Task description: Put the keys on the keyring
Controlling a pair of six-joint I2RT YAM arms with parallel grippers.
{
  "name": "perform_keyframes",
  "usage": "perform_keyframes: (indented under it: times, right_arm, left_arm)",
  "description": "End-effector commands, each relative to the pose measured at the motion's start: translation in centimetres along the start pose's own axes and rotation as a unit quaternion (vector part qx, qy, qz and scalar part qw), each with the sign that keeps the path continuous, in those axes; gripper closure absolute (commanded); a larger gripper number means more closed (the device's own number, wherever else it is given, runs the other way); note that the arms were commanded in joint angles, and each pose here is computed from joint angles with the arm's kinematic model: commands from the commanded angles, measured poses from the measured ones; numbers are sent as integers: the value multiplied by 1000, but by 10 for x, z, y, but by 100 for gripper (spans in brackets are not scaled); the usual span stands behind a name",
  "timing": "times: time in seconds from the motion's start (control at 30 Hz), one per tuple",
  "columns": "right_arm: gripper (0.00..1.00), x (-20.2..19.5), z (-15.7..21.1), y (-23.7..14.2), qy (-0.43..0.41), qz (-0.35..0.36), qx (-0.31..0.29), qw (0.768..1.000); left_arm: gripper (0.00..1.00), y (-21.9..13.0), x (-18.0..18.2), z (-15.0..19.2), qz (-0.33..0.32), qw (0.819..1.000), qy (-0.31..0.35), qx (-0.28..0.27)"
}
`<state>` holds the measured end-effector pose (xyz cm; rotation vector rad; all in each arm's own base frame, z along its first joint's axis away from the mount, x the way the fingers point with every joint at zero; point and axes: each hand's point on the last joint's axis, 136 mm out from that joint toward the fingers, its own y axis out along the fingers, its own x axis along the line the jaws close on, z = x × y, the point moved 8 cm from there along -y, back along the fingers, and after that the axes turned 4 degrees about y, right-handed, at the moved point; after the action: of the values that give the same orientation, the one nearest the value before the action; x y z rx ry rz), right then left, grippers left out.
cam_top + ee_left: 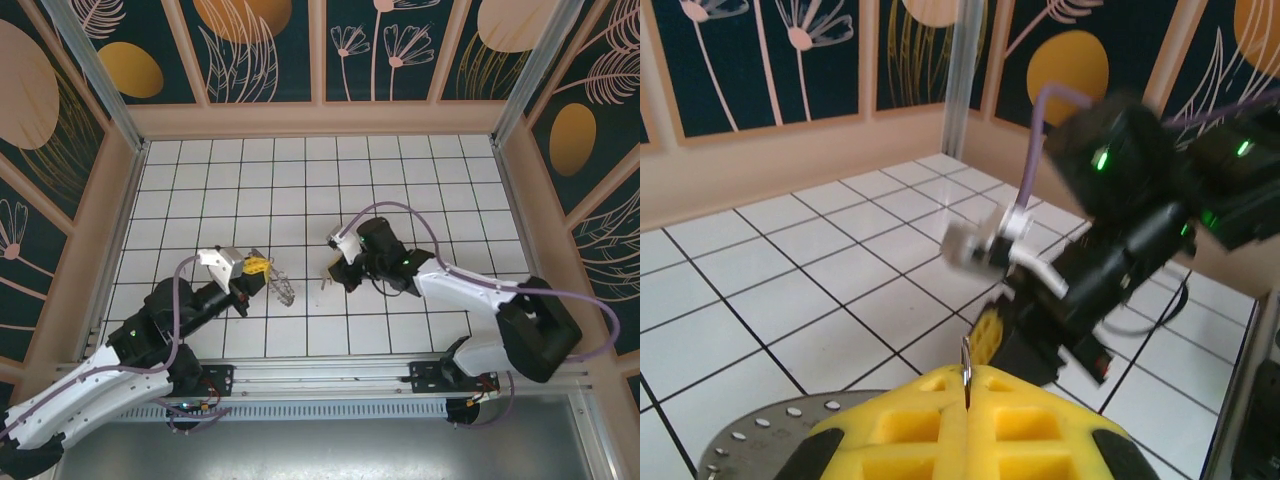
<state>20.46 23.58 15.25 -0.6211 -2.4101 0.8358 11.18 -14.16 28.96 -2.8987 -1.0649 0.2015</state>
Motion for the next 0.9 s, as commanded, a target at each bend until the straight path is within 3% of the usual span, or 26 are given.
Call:
perform_keyframes:
  times: [0.0, 0.3, 0.5, 0.87]
  right_arm:
    - [100, -13, 0, 18, 26, 60, -12, 998]
    - [97, -13, 22, 65, 19, 65, 49, 997]
    - [82, -8, 23, 60, 17, 56, 46, 997]
    - [79, -15, 25, 45, 36, 44, 41, 998]
  left_arm:
    - [100, -5, 3, -3, -15, 1000, -11, -23]
    - [100, -6, 4, -2, -17, 1000, -6, -22]
    - [100, -4, 4, -1, -17, 1000, -6, -20]
    - [100, -4, 4, 1, -17, 1000, -6, -20]
